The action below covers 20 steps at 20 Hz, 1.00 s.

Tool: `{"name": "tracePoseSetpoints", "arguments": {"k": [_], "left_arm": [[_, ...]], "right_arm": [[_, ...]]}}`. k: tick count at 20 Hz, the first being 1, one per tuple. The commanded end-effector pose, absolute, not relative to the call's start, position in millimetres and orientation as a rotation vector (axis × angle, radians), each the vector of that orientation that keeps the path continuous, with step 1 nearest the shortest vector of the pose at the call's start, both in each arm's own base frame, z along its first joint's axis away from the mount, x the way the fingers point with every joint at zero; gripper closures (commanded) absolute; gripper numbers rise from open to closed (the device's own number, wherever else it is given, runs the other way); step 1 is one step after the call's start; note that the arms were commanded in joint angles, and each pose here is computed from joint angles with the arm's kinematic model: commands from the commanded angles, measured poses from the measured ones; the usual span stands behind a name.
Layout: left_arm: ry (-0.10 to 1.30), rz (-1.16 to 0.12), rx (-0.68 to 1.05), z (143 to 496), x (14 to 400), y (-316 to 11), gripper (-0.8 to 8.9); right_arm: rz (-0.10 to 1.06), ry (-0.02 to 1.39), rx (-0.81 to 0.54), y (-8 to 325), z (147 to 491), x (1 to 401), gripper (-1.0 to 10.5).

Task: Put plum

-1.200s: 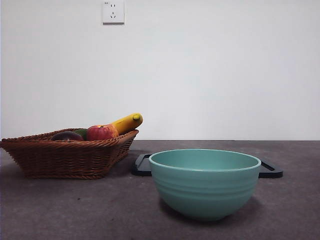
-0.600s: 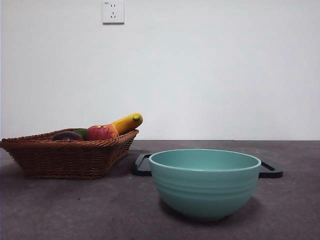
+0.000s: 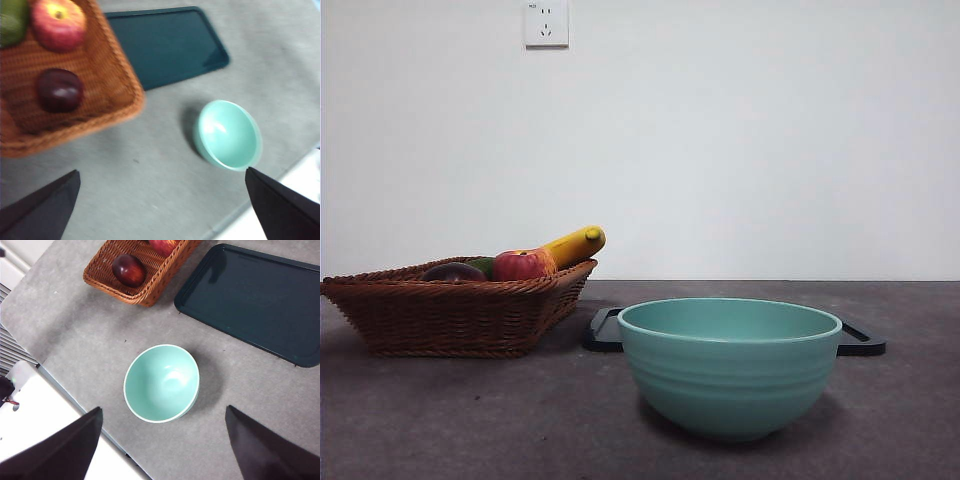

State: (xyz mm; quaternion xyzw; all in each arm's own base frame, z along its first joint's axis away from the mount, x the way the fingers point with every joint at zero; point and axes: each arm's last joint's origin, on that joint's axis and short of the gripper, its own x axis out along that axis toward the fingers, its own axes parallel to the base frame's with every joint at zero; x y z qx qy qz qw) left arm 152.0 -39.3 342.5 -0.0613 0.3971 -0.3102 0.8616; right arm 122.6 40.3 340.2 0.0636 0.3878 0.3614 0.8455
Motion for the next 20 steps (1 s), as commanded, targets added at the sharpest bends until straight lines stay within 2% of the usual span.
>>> {"name": "tracePoseSetpoints", "arguments": {"k": [1, 5, 9, 14, 20], "left_arm": [[0.808, -0.619, -0.100, 352, 169, -46, 3.22], [0.820, -0.562, -0.033, 359, 208, -62, 3.17], [0.881, -0.492, 0.034, 350, 250, -79, 3.17], [0.984, -0.448, 0.100, 308, 293, -95, 3.17], [1.069, -0.417, 0.131, 263, 326, -106, 3.17]], "right_arm": [[0.767, 0.802, 0.136, 41, 346, 124, 5.5], [0.766, 0.803, 0.139, 41, 346, 124, 5.5], [0.766, 0.803, 0.139, 41, 346, 124, 5.5], [0.765, 0.803, 0.139, 41, 346, 124, 5.5], [0.765, 0.804, 0.139, 41, 346, 124, 5.5]]}}
